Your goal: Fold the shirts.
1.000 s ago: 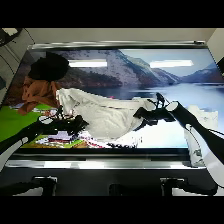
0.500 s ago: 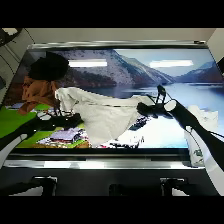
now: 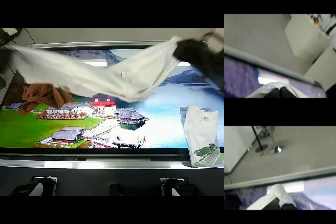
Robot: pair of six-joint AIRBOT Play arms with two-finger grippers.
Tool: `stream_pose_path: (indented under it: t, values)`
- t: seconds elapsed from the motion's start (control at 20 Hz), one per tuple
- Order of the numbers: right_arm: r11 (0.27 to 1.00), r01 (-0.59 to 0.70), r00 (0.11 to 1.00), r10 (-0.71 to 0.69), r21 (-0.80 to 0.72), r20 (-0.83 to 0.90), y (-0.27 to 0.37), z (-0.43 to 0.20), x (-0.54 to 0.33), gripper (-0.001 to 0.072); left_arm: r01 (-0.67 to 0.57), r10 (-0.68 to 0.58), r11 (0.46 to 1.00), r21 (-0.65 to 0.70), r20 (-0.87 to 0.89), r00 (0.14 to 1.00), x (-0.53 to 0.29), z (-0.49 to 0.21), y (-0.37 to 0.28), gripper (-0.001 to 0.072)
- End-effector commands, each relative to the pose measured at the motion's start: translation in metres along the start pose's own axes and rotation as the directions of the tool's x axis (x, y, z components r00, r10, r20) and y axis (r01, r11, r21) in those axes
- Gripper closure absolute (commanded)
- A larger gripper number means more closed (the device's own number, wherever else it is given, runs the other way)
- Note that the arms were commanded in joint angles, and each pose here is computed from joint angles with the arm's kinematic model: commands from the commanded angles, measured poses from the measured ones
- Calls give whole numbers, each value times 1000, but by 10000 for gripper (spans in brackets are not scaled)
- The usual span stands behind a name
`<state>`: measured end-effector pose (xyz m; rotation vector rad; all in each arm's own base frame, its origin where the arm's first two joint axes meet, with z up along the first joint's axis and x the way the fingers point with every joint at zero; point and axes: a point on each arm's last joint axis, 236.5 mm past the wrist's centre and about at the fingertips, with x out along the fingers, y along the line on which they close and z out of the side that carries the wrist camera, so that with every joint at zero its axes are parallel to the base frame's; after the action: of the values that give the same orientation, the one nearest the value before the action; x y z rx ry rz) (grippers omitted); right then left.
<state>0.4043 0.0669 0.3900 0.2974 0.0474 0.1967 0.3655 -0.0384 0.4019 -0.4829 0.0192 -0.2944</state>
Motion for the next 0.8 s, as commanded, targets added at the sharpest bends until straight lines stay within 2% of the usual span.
stream_pose_path:
  t: [0.0, 0.15, 0.4, 0.45, 0.55, 0.65, 0.75]
  values:
    - [997, 53, 964, -39, -47, 261, 10, 100, -93, 669, -55, 12, 990, 132, 309, 951, -94, 101, -53, 687]
    - [988, 150, 970, -151, 18, 191, -12, 87, -126, 669, -153, 110, 983, 98, 352, 930, -123, 107, -45, 686]
    - [977, 208, 971, -213, 51, 105, -22, 68, -172, 669, -145, 69, 978, 152, 419, 906, -154, 119, -79, 684]
    - [970, 236, 969, -239, 51, 63, -27, 60, -178, 669, -145, 59, 975, 170, 430, 901, -157, 124, -85, 684]
    - [943, 330, 938, -324, 30, -126, -47, 17, -184, 669, -155, 59, 969, 190, 432, 900, -156, 126, -85, 684]
    - [903, 429, 830, -402, -19, -387, -67, -45, -189, 669, -164, 97, 972, 169, 348, 932, -134, 110, -63, 685]
    - [885, 443, 614, -416, -143, -671, -77, -121, -195, 668, -173, 149, 978, 117, 196, 969, -99, 77, -24, 684]
